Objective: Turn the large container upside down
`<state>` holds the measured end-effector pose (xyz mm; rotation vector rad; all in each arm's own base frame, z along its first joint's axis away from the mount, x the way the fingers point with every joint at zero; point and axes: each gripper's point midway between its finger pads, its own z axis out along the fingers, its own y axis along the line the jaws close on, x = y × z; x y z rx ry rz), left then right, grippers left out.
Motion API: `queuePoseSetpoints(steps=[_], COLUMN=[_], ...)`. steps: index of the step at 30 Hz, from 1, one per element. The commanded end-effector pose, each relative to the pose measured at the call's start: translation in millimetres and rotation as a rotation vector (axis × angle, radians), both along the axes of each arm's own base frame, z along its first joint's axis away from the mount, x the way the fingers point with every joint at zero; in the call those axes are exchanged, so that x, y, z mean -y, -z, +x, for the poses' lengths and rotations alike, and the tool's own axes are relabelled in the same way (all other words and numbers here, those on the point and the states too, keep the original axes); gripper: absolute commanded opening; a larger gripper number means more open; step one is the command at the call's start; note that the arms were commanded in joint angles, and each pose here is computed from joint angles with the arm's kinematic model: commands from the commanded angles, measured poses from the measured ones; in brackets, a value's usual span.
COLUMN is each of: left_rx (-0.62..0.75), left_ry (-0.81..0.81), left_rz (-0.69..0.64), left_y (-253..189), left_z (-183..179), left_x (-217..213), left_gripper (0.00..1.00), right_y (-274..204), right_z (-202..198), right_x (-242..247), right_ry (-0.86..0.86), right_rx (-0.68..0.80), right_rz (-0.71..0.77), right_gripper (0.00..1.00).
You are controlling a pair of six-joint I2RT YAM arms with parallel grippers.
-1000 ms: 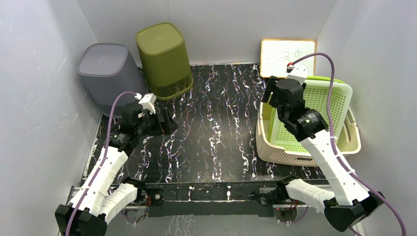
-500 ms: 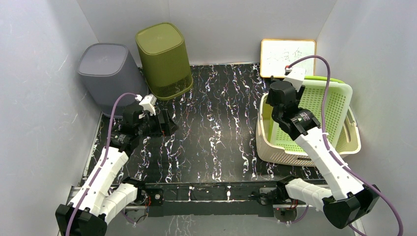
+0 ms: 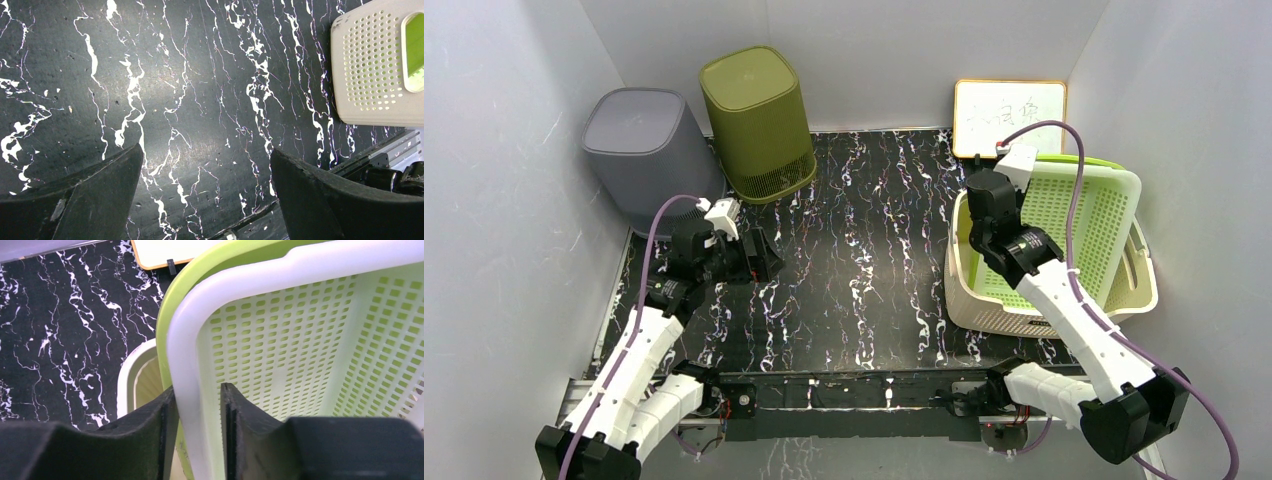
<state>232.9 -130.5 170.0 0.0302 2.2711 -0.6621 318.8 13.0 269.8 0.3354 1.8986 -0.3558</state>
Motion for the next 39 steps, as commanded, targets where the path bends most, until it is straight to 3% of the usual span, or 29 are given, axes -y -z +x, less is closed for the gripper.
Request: queuePoseSetpoints(steps=[1, 3, 4, 9, 19, 26, 31, 39], left_rx=[0.007, 0.009, 0.011, 0.02, 0.114, 0.152, 0.175, 0.307], left_ry=[0.004, 0.003, 0.001, -0.006, 0.023, 0.035, 0.027, -0.023], left_rz=[0.004, 0.003, 0.003, 0.007, -0.017, -0.027, -0.024, 0.001], left_y=[-2.1, -3.0, -3.7, -8.3, -78.7, -102.7, -112.9, -179.5], left_z=[-6.3, -7.4, -7.8, -8.9, -8.7, -9.7, -10.8, -8.0], left_x=[-1.8, -2.0, -2.6, -4.6, -1.4, -0.1, -2.5, -15.0], left_gripper=[0.98, 0.98, 0.98, 0.98, 0.98, 0.98, 0.98, 0.98], right_y=[-14.3, -15.6, -18.3, -60.3, -231.6, -271.5, -292.6, -324.7], right_z=[5.8, 6.9, 7.0, 7.7, -15.1, -31.0, -43.9, -52.7], right_x=[8.9, 7.5, 6.8, -1.2, -20.0, -34.0, -64.5, -108.9], right_ry=[0.034, 0.025, 0.022, -0.028, -0.198, -0.314, -0.507, -0.755], right_rx=[0.075, 0.079, 0.087, 0.176, 0.434, 0.527, 0.605, 0.662], right_rz=[-0.009, 0.001, 0.009, 0.065, 0.226, 0.294, 0.369, 0.458], right_gripper=[0.23, 0.01, 0.0, 0.0, 0.0, 0.0, 0.0, 0.0])
